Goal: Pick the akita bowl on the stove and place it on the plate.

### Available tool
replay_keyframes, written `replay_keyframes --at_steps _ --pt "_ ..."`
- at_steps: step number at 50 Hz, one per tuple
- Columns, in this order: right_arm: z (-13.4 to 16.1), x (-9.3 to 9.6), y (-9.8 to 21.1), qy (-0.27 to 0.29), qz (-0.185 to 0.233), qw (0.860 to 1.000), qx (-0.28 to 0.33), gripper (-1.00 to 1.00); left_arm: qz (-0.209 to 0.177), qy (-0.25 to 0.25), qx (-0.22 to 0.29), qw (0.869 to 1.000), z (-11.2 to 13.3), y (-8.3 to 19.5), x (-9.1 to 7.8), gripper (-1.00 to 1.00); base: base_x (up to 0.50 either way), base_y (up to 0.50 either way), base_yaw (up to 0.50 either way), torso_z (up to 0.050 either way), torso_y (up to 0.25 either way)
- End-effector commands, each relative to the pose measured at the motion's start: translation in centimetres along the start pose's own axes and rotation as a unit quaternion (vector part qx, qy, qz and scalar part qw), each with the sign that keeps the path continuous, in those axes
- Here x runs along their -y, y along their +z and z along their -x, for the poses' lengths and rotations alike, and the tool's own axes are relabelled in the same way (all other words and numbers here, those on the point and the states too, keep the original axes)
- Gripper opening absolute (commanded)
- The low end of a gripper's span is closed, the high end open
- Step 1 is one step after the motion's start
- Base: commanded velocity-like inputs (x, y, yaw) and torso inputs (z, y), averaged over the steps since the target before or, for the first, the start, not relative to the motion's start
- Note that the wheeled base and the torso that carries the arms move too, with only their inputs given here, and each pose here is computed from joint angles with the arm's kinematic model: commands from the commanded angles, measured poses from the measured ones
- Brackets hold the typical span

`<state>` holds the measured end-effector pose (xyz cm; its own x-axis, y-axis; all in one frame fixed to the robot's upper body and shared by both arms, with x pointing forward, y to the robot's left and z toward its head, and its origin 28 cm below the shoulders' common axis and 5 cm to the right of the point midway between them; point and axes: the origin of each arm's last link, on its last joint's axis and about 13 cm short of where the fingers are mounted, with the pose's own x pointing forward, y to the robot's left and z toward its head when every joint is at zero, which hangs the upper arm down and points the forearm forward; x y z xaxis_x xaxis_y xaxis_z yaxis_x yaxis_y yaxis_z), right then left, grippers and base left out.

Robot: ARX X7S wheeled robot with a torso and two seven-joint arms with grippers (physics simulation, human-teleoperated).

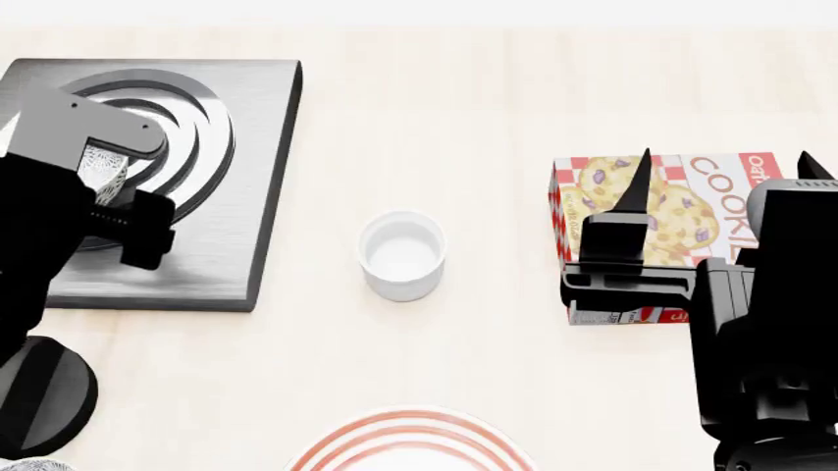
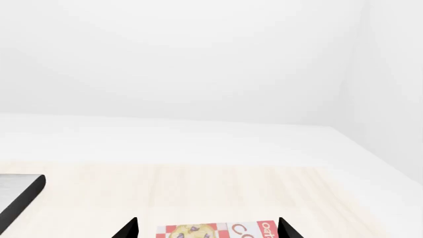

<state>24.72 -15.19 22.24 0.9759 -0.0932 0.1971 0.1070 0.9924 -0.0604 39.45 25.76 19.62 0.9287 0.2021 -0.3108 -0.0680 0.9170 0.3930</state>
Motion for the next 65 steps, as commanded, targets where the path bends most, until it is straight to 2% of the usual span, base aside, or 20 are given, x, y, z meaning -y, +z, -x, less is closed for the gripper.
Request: replay_keyframes --at_steps 1,9,10,33,40,47,51,56,62,65 --pt "0.0 0.0 0.0 0.0 0.0 1.0 0.0 1.0 -0.004 0.002 -0.001 1.0 -0.1 -0.2 -0.1 1.0 0.0 0.0 0.0 0.0 0.0" --pt "0.0 0.0 0.0 0.0 0.0 1.0 0.0 1.0 -0.005 -0.001 -0.001 1.0 0.0 -0.3 0.0 1.0 0.0 0.0 0.0 0.0 0.0" --pt "0.0 0.0 0.0 0.0 0.0 1.0 0.0 1.0 -0.006 0.0 -0.001 1.0 0.0 -0.3 0.0 -1.0 0.0 0.0 0.0 0.0 0.0" --pt "0.0 0.0 0.0 -0.001 -0.002 1.0 -0.001 1.0 -0.001 -0.003 0.007 1.0 0.1 -0.2 0.0 -1.0 0.0 0.0 0.0 0.0 0.0" --pt "0.0 0.0 0.0 -0.001 -0.002 1.0 -0.001 1.0 0.013 0.005 0.018 1.0 0.2 0.6 -0.2 -1.0 0.0 0.0 0.0 0.0 0.0" --pt "0.0 0.0 -0.1 -0.001 -0.001 1.0 -0.002 1.0 0.049 0.022 0.077 0.996 0.6 3.4 -0.7 -1.0 0.0 0.0 0.0 0.0 0.0" --pt "0.0 0.0 0.0 -0.001 -0.001 1.0 -0.001 1.0 0.048 0.014 0.107 0.993 1.3 4.6 -0.9 -1.0 0.0 0.0 0.0 0.0 0.0" --pt "0.0 0.0 0.1 -0.001 -0.001 1.0 -0.001 1.0 0.031 0.0 0.153 0.988 2.4 6.4 -1.1 -1.0 0.0 0.0 0.0 0.0 0.0" --pt "0.0 0.0 0.1 -0.001 0.0 1.0 -0.001 1.0 -0.027 -0.052 0.195 0.979 4.0 7.3 -1.1 -1.0 0.0 0.0 0.0 0.0 0.0" --pt "0.0 0.0 0.1 0.0 0.0 1.0 -0.001 1.0 -0.078 -0.077 0.221 0.969 5.0 7.4 -1.0 -1.0 0.0 0.0 0.0 0.0 0.0"
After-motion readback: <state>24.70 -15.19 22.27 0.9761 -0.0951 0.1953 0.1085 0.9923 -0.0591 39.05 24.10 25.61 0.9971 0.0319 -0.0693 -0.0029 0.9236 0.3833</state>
